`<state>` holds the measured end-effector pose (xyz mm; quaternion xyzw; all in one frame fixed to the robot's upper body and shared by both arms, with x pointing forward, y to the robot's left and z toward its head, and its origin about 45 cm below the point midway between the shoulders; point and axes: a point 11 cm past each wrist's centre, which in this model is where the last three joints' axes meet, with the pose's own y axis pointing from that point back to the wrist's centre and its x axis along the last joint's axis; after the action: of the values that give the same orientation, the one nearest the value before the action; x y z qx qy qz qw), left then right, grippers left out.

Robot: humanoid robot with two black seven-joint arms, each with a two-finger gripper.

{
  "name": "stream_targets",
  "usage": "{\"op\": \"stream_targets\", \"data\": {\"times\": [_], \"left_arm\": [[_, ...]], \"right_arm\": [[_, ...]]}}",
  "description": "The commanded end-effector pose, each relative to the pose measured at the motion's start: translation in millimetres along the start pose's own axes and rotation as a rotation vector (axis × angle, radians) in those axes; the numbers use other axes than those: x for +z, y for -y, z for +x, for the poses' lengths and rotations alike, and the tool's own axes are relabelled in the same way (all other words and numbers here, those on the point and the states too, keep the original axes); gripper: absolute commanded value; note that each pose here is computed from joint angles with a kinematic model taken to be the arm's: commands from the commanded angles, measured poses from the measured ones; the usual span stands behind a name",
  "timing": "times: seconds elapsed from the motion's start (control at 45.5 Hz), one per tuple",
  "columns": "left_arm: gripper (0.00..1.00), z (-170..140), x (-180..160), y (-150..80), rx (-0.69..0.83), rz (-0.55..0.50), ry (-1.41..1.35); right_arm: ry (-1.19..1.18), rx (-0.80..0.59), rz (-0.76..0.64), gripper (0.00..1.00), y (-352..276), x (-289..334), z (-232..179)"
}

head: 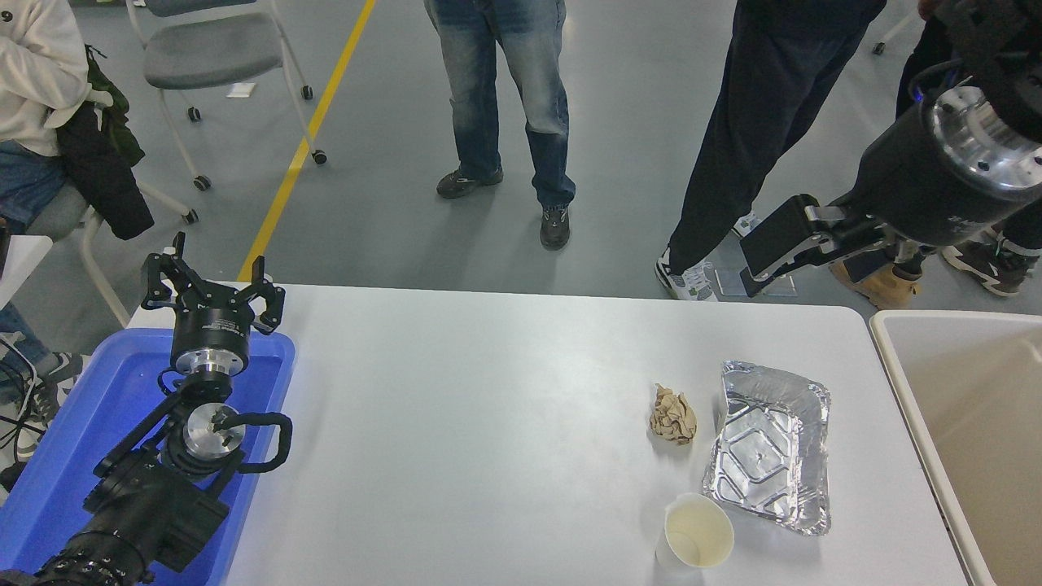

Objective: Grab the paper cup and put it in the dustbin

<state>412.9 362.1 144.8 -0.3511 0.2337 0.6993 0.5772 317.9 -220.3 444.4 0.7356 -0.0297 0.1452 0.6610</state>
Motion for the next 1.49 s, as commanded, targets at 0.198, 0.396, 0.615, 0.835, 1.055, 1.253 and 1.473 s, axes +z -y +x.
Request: {"op": "stream_targets", "data": {"times": [0.198,0.396,0.615,0.835,1.055,1.253,1.473], "left_arm": [[0.99,0.2,0.0,0.0,0.001,0.000,0.000],[0.99,-0.1,-0.2,-0.2,0.000,0.000,-0.001],[0.99,0.2,-0.2,0.0,0.001,0.001,0.000],[0.99,0.2,0.0,0.0,0.001,0.000,0.000],[0.99,0.2,0.0,0.0,0.001,0.000,0.000],[0.99,0.2,0.0,0.0,0.001,0.000,0.000],[0.99,0.2,0.0,0.0,0.001,0.000,0.000]], "right_arm": [[0.208,-0.042,-0.018,1.00,8.6,21.5,-7.9],[0.210,-0.050,-0.053,1.00,9.1,26.6,-10.0],[0.200,-0.054,-0.068,1.00,9.8,28.7,-10.9],[0.189,-0.053,-0.069,1.00,9.6,26.9,-10.7],[0.182,-0.053,-0.070,1.00,9.6,26.3,-10.5],[0.179,-0.054,-0.071,1.00,10.0,26.2,-10.6],[0.177,-0.054,-0.073,1.00,10.1,26.1,-10.5]]}}
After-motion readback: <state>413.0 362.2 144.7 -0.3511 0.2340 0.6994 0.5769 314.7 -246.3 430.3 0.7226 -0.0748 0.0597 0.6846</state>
